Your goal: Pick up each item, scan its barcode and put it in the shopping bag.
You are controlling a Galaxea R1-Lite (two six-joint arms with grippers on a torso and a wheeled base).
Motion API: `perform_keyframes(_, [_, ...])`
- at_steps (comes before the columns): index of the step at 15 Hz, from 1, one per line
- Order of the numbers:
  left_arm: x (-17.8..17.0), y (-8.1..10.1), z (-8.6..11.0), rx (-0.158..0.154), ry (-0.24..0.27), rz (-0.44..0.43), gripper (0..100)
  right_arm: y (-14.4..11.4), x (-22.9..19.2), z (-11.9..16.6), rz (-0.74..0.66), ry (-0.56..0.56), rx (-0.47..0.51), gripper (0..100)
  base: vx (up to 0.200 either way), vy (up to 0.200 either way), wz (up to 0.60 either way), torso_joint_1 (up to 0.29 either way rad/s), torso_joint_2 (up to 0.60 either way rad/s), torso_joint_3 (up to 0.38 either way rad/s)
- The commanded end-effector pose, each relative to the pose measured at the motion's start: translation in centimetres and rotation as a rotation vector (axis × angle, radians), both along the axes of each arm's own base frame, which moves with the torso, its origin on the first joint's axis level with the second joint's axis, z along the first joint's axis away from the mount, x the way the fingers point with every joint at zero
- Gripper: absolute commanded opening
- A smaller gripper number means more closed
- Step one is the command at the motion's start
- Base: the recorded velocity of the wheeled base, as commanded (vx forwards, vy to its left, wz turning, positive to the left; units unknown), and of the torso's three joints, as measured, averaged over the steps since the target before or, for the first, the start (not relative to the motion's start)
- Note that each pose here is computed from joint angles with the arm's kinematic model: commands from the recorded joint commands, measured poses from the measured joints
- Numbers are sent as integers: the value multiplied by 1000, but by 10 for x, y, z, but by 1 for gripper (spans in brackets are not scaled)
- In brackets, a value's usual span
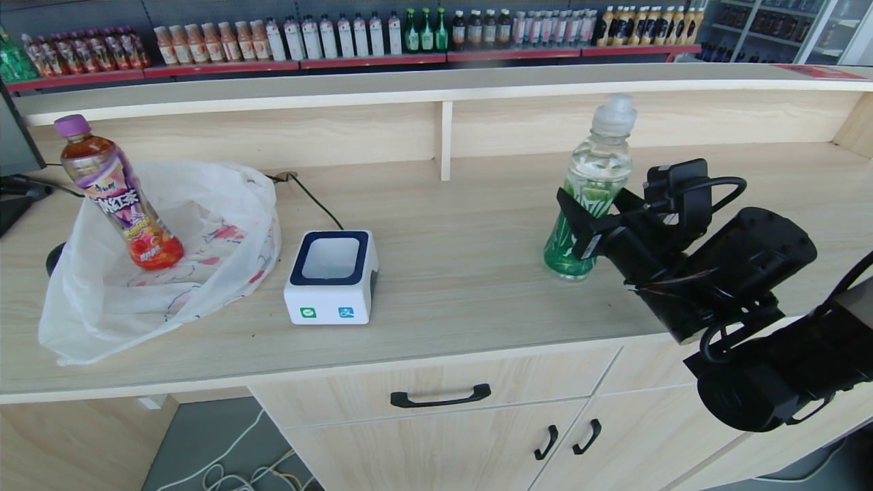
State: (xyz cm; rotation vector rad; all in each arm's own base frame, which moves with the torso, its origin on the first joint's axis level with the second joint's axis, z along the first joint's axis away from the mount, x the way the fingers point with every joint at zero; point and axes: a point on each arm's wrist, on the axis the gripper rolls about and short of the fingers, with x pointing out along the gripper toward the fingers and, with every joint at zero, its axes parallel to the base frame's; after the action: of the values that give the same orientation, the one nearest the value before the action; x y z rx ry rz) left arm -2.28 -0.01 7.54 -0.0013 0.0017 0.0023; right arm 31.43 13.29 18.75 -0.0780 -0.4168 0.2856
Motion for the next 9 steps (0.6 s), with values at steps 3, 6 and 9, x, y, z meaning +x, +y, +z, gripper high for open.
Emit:
perform_keyframes(3, [0,0,0,0,0,1,100,-2,-5,8,4,-18,19,0,0,0,0,0,0,0])
perform_keyframes(6, [0,0,0,0,-2,1,100,-3,-7,13,4,-31,26,0,0,0,0,0,0,0])
perform_keyframes(9, [0,0,0,0,0,1,100,-4,-10,21,7,-53,36,0,0,0,0,0,0,0])
